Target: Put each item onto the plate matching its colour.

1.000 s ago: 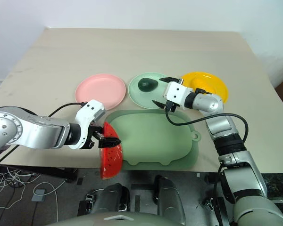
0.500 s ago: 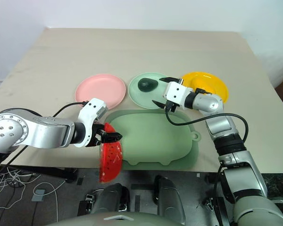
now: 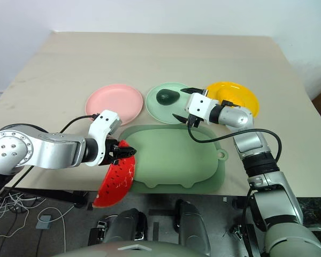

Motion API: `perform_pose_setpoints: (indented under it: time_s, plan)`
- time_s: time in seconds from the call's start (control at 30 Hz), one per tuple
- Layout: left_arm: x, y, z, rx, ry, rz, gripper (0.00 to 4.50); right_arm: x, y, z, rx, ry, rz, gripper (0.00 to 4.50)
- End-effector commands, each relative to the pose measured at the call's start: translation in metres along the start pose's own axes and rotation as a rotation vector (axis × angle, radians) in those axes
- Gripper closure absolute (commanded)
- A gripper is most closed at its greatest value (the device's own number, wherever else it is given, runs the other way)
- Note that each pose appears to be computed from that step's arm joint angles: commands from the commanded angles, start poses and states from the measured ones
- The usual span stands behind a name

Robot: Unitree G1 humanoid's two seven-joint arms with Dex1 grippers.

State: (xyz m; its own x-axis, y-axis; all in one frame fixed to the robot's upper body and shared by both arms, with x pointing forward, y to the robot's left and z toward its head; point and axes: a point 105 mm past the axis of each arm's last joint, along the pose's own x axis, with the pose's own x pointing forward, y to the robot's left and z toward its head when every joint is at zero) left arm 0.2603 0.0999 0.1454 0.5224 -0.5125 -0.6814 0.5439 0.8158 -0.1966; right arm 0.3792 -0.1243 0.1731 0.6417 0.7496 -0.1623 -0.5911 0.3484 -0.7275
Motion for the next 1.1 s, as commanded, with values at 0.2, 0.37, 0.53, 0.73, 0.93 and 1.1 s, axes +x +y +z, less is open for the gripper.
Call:
perform_pose_setpoints:
  time_s: [0.2,0.37,0.53,0.73,0.93,1.1]
  plan:
    - [-0.003,0.001,0.009,-0.031,-0.044,0.002,2.68,-0.002,-0.010,0.012,-0.039,-0.038,-0.032,0.00]
    - [-0.002,0.004,0.010,-0.044,-0.049,0.022,2.70,-0.002,-0.010,0.013,-0.039,-0.040,-0.032,0.00]
    - [-0.004,0.007,0.024,-0.072,-0.098,0.031,2.70,-0.002,-0.011,0.013,-0.040,-0.041,-0.032,0.00]
    - [-0.024,0.036,0.069,-0.148,-0.213,0.119,2.70,-0.003,-0.020,0.014,-0.050,-0.036,-0.065,0.00]
    - [-0.040,0.071,0.111,-0.269,-0.283,0.242,2.70,-0.008,-0.037,0.011,-0.067,-0.013,-0.115,0.00]
    - [-0.024,0.106,0.137,-0.293,-0.332,0.355,2.70,-0.008,-0.037,0.012,-0.076,-0.014,-0.114,0.00]
